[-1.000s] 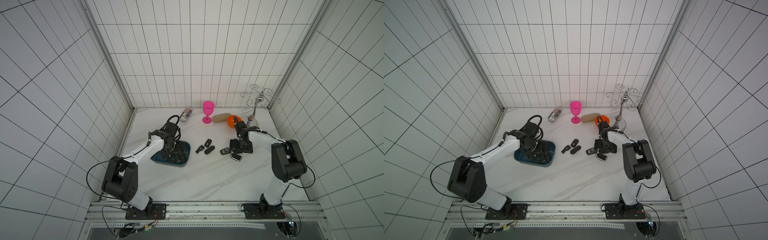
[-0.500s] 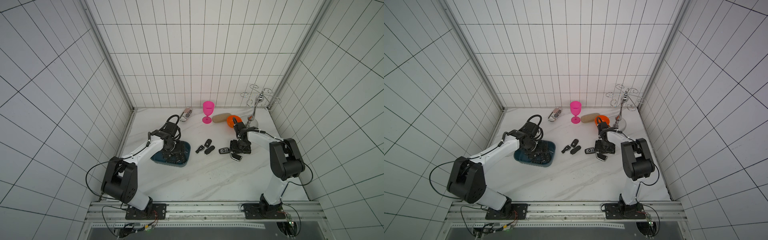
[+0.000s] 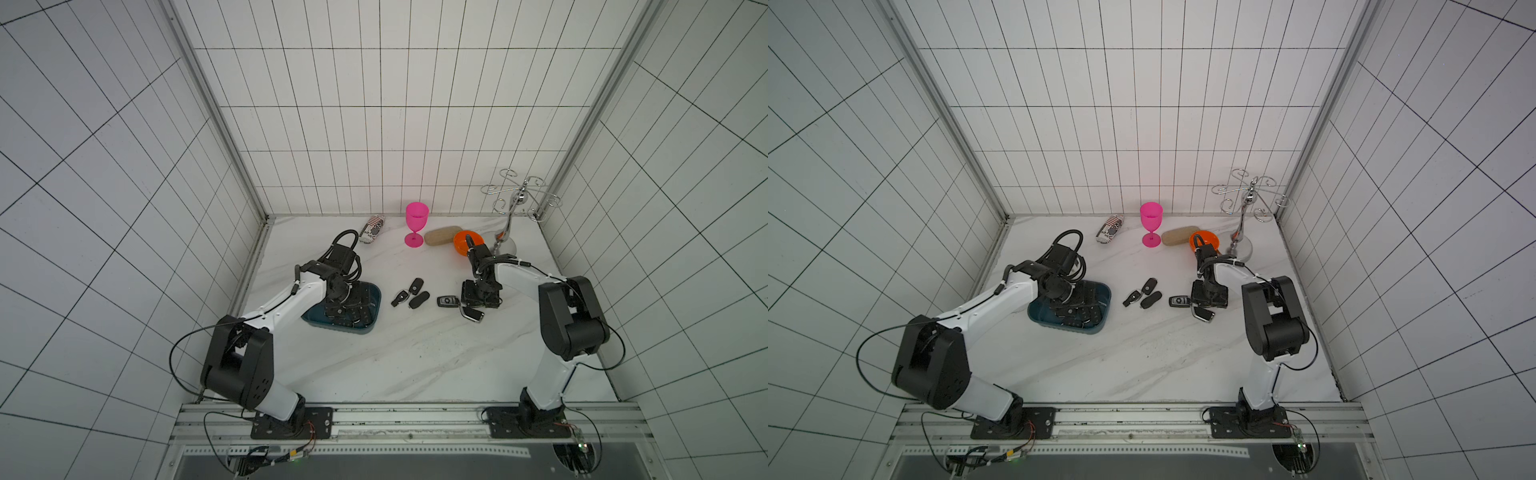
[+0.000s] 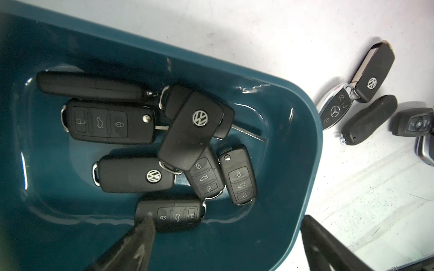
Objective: Place the car key into the storage box
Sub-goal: Pick up the car key from the center of the board.
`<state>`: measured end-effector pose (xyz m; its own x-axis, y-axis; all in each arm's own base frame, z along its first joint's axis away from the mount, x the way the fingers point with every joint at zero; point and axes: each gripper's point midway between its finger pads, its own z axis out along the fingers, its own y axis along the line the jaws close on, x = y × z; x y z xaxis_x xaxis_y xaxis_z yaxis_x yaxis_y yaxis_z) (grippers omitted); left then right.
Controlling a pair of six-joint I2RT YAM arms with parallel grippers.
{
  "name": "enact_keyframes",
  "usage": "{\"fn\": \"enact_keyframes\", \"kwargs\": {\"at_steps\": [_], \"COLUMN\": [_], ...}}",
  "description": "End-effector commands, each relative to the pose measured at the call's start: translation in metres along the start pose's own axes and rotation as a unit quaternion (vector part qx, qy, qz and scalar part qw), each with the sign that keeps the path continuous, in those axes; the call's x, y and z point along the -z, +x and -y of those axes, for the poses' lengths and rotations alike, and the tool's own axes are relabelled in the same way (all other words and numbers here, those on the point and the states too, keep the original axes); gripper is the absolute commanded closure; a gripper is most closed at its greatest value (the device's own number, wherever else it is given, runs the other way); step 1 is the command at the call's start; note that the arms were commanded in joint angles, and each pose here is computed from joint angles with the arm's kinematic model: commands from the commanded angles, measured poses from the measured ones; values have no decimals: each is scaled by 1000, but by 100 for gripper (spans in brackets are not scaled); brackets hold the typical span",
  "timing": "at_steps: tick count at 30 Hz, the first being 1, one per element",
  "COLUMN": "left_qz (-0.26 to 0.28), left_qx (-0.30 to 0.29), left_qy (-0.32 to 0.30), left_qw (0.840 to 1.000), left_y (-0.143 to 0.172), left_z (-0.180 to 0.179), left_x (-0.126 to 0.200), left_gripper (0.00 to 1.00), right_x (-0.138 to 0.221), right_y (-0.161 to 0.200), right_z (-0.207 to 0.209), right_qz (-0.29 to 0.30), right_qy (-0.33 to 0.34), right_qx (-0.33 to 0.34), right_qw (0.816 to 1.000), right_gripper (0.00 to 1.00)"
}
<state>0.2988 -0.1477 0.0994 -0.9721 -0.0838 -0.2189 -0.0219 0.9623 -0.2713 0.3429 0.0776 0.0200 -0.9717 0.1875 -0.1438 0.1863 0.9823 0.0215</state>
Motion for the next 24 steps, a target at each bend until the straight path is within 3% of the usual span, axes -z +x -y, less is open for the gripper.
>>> {"fn": "enact_keyframes", "kwargs": {"at_steps": [1, 7, 14, 18, 24], "left_qz": [18, 24, 38, 55, 123], "left_qx": [-3, 10, 28, 56, 142], "left_qy": [9, -1, 0, -13, -17], "left_qw": [1000, 1000, 999, 997, 982], "left_y": [-5, -8, -15, -24, -48], "left_z": [2, -4, -10, -24, -76], "left_x": [6, 7, 11, 19, 64], "left_gripper": [5, 7, 8, 10, 10], "right_x": [-10, 31, 94, 119, 142], "right_y": [15, -3, -9, 2, 40], "right_z": [8, 4, -42, -97, -190], "right_qz": [-25, 54, 152, 174, 180], "right_qy": [6, 23, 27, -20, -80], "right_qx": [-4, 26, 110, 159, 252], "right_qw": [1000, 998, 982, 972, 948], "right_gripper": [54, 56, 55, 55, 55]}}
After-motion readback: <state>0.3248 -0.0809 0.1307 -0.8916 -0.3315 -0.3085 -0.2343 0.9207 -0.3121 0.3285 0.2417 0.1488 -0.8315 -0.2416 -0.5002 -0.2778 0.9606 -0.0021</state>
